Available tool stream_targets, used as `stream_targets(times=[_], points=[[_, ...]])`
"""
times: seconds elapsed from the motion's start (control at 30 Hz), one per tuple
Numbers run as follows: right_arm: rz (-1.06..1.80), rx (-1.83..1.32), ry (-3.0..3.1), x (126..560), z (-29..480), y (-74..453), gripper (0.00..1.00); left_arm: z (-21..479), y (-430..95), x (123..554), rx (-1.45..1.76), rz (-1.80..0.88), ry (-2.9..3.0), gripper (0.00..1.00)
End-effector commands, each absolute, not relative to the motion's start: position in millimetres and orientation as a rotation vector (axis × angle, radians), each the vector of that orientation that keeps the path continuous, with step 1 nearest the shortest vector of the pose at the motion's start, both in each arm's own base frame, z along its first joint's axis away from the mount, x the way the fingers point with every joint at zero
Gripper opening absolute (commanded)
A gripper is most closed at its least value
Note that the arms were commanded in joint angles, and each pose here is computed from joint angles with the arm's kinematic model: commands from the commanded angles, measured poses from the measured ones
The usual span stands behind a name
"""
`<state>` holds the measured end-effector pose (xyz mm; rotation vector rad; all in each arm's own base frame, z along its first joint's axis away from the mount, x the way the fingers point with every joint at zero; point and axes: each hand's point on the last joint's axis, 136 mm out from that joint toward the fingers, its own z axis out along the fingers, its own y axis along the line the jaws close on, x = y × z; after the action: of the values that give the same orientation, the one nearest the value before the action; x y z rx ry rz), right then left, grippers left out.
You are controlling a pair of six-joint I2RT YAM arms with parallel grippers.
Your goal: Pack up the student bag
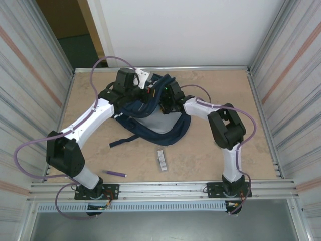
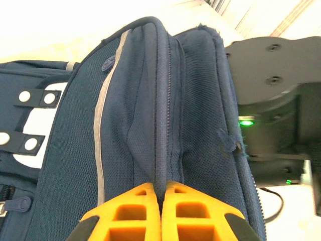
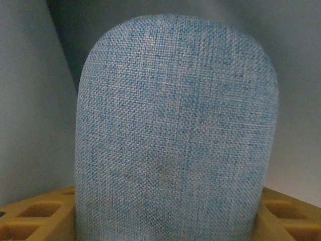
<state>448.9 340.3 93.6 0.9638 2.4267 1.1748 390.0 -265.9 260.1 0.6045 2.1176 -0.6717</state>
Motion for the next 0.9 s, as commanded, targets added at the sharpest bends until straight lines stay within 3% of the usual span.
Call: stream_targets(times=[0.0,0.17,0.33,0.53,0.57,0.67,0.77,0.87], points=[[1.318,0.995,2.371,470,96,363,0.43,343,-275,385,0.677,-0.696,1.842,0.0],[1.372,0.955,2.347,479,85,385,0.48,349,-284,382,0.737,-0.704,1.798,0.0],[1.39,0.849,2.373,475,86,388,0.67,347,-285,383,0.776,-0.646,1.772,0.0],[1.539,0.68,2.391,464,100,381,0.75,348,-278,386,0.774,-0.583,1.769,0.0],[1.564,0.631,2.385,463,105,382,0.75,349,-277,388,0.766,-0.575,1.764,0.0],[1.551,0.591,2.38,458,107,373,0.6,350,-277,388,0.76,-0.581,1.769,0.0],[1.597,0.547,2.38,457,108,377,0.57,347,-279,389,0.772,-0.587,1.771,0.0],[1.604,0.555,2.396,454,97,385,0.46,347,-281,391,0.768,-0.594,1.78,0.0]])
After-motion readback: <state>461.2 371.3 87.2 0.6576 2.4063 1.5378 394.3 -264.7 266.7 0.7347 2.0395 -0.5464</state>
